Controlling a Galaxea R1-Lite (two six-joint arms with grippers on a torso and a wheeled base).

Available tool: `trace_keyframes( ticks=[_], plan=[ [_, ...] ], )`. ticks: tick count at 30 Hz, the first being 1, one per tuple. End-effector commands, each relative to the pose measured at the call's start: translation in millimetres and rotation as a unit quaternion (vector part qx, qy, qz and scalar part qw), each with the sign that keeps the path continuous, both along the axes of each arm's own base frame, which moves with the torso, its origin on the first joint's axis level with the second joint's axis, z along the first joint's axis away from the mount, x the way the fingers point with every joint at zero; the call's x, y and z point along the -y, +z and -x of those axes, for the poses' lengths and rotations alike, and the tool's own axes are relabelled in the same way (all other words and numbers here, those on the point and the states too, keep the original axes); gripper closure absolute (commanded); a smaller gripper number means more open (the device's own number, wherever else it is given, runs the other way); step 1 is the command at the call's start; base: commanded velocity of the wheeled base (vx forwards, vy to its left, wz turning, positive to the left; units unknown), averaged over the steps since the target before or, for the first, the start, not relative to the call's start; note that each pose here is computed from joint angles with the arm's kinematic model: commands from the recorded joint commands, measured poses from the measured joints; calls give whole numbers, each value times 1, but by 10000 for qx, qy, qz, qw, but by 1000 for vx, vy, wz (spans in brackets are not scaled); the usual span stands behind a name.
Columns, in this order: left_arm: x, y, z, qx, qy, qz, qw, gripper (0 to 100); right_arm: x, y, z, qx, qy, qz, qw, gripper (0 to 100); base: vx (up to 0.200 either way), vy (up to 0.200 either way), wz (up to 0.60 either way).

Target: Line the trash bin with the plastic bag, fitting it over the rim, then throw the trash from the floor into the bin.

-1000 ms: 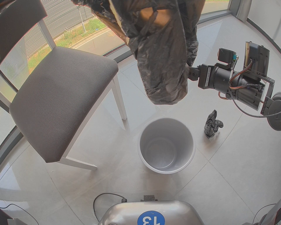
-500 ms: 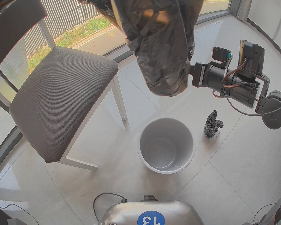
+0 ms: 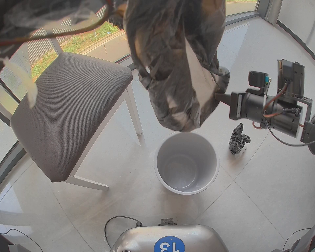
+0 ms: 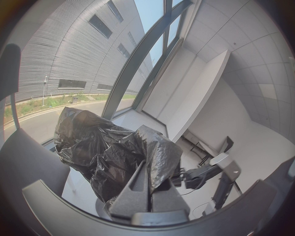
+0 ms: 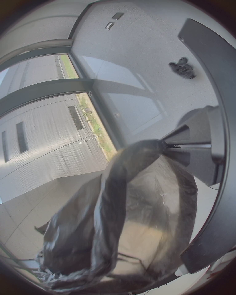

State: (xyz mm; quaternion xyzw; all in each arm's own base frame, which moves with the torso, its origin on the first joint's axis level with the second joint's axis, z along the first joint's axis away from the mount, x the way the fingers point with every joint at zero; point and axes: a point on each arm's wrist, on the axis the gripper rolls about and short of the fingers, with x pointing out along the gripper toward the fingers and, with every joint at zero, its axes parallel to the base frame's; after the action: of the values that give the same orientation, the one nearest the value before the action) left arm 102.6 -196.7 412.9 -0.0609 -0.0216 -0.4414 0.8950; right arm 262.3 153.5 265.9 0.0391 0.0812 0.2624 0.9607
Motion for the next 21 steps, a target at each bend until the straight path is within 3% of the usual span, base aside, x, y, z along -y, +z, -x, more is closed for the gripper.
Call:
trace_keyframes(
  ticks=[1, 7, 14, 21],
  plan=[
    [10, -42, -36, -556, 572, -578, 9951, 100, 31, 4, 50, -318, -123, 236, 9991, 100, 0, 0, 0],
    [16, -81, -50, -1127, 748, -977, 9860, 100, 46, 1, 76, -711, 26, 413, 9966, 100, 0, 0, 0],
    [17, -107, -51, -1680, 814, -1390, 9726, 100, 50, 20, 90, -1368, 724, 521, 9866, 100, 0, 0, 0],
    [26, -123, -57, -2431, 923, -1265, 9573, 100, 59, 43, 96, -1838, 1057, 485, 9761, 100, 0, 0, 0]
  ],
)
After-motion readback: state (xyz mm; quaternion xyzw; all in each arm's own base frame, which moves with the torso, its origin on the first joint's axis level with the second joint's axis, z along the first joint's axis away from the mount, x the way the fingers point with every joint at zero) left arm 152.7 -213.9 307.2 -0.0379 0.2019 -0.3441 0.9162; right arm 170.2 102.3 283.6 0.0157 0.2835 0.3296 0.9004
